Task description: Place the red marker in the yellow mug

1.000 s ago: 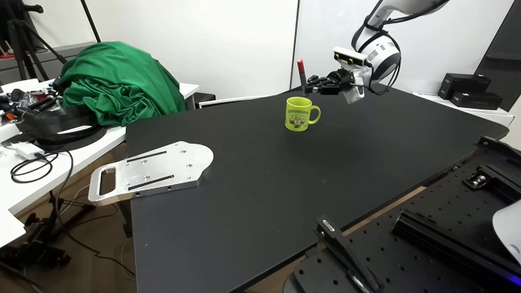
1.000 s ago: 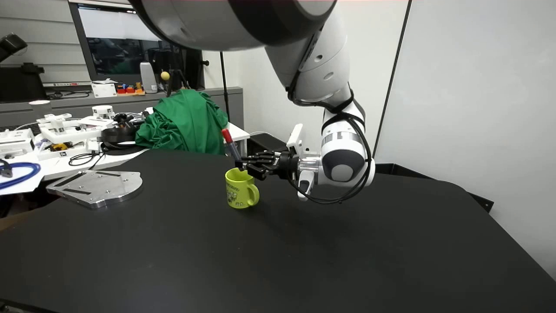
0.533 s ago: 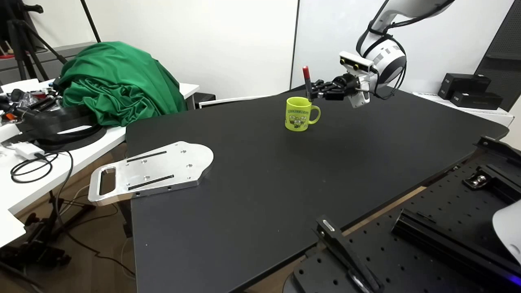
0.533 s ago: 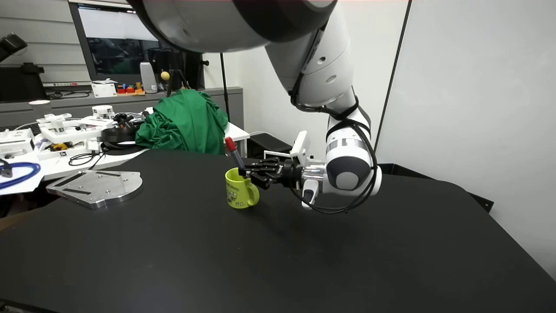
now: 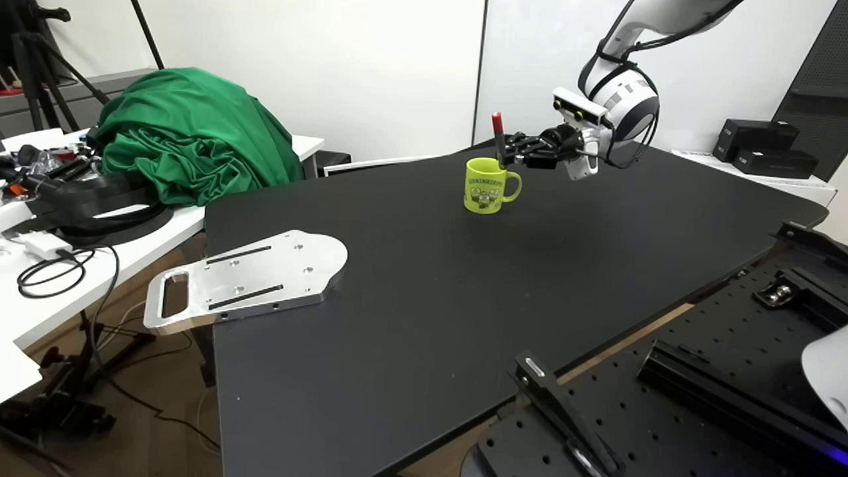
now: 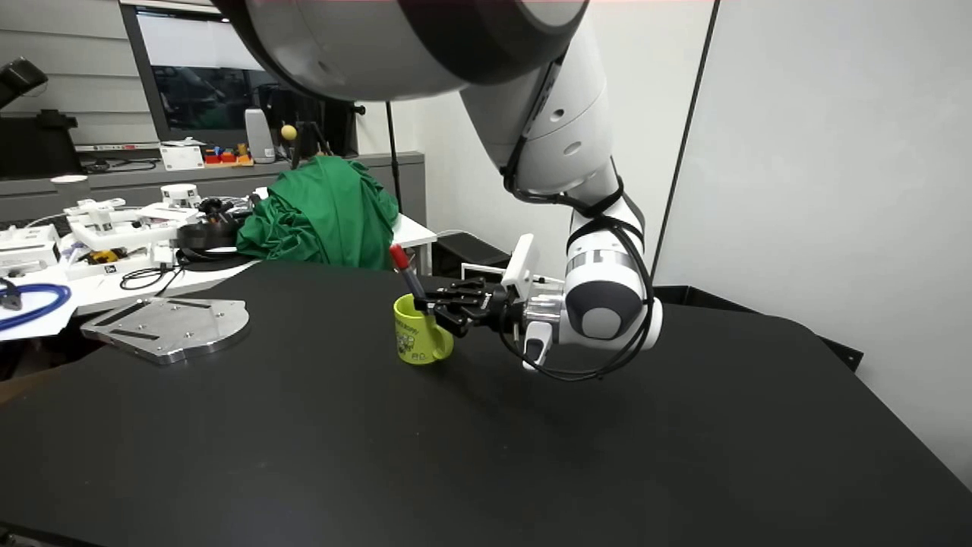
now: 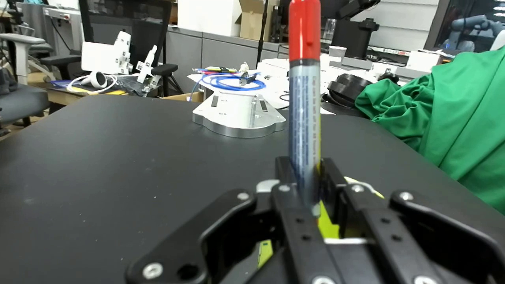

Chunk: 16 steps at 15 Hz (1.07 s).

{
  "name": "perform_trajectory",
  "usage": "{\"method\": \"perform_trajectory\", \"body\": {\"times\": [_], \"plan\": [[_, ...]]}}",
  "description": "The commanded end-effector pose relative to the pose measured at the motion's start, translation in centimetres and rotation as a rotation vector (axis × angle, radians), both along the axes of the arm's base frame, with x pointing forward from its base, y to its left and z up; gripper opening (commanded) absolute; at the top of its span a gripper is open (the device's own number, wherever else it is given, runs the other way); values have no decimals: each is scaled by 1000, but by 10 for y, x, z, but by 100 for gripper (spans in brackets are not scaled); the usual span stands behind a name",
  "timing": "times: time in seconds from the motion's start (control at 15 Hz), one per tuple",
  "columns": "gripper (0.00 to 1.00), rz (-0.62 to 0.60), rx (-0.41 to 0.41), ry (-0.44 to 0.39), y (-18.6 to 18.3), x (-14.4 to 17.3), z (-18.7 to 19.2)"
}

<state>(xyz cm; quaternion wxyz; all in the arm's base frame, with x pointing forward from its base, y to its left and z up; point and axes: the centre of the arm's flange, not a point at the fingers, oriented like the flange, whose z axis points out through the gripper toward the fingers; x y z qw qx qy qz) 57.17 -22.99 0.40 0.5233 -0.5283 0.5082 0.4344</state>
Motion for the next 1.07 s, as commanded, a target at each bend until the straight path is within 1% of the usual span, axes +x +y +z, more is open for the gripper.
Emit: {"method": "perform_trajectory", "body": {"times": [0.0, 0.33, 0.4, 0.47, 0.53, 0.6, 0.73, 0.87, 1.0], "plan": [[5, -15, 1, -17, 2, -1, -1], [5, -20, -1, -34, -1, -1, -3], [9, -17, 1, -38, -2, -1, -4], [47, -10, -1, -42, -2, -2, -4], [48, -10, -1, -43, -2, -2, -4], [53, -11, -1, -44, -2, -2, -4], [68, -13, -3, -47, -3, -3, -5], [80, -14, -3, -50, -4, -4, -5], [94, -12, -3, -56, -4, -4, -3]]}}
